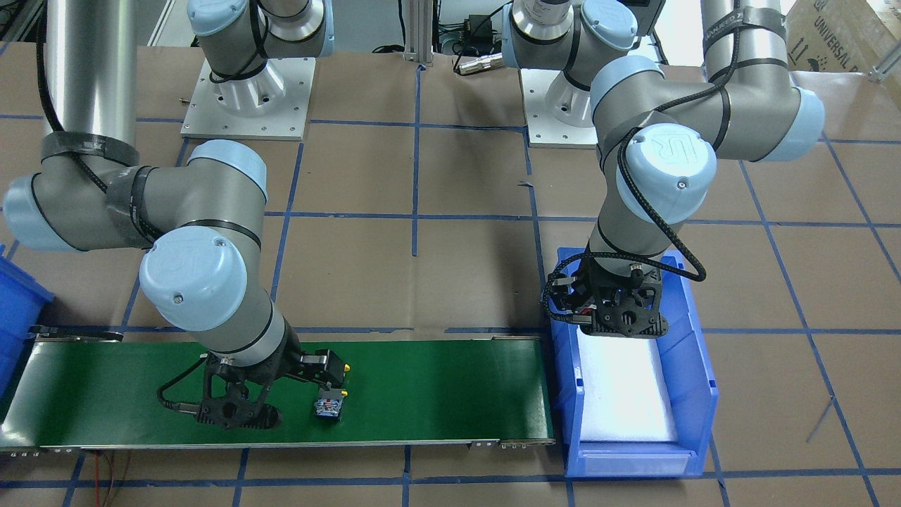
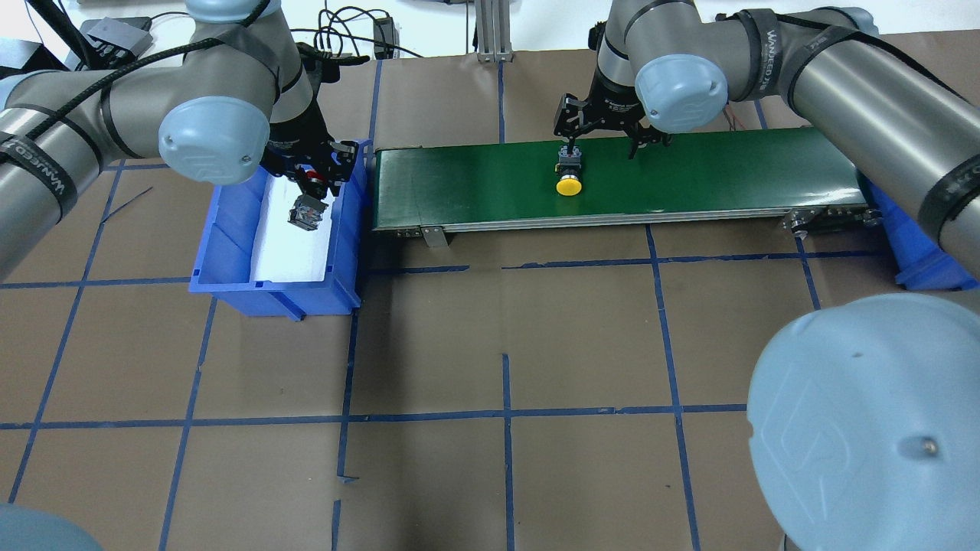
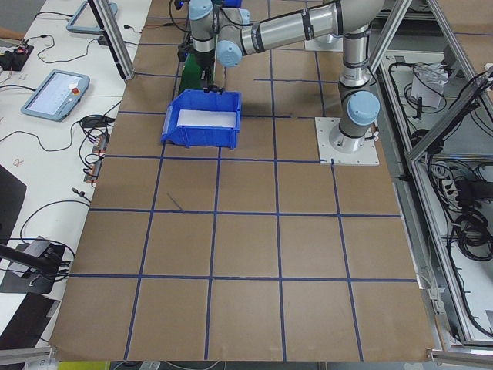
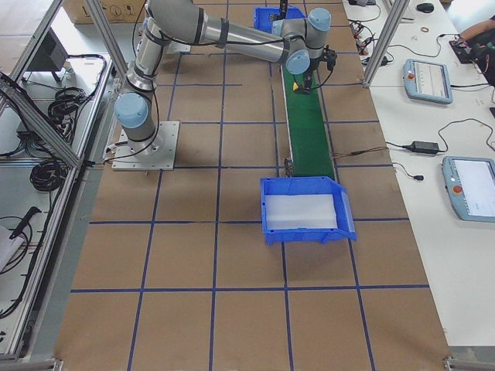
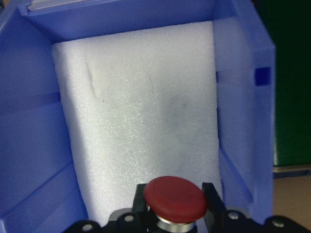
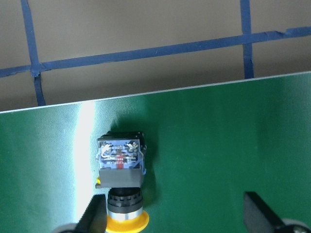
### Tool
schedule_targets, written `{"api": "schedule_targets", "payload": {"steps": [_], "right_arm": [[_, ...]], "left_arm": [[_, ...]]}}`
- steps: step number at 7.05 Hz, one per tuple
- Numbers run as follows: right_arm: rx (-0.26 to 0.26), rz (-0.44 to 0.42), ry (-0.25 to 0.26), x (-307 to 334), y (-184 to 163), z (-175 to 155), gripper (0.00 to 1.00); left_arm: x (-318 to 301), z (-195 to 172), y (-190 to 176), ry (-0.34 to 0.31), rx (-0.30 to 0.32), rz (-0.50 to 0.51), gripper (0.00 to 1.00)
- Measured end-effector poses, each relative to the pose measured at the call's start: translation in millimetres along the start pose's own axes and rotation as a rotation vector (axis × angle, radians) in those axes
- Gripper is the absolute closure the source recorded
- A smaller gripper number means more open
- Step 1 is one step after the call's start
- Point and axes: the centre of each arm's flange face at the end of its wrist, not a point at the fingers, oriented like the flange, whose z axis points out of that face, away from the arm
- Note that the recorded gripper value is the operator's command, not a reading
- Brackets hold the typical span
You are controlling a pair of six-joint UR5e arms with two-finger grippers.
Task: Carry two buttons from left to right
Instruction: 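Lift the red button toward the belt with left gripper while right gripper reaches yellow button, then set the red button on the belt with left gripper while right gripper grasps yellow button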
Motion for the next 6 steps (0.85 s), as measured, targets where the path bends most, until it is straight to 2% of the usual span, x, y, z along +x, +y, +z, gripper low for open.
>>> {"api": "schedule_targets", "payload": {"steps": [3,5,6], "right_arm": [[0.002,-0.001,-0.006,-0.7,-0.1,-0.2,0.0],[0.007,-0.003,-0.015,-2.4,-0.5,0.3,0.0],[0.003,-0.003,-0.015,-2.3,-0.6,3.7,0.0]], "left_arm": [[42.0,-31.6,3.0,0.062,0.007,-0.075,0.71],[63.8,-26.2,-0.8,0.128,-0.001,-0.122,0.71],[67.4,-18.2,-7.9,0.139,0.001,-0.126,0.71]]}}
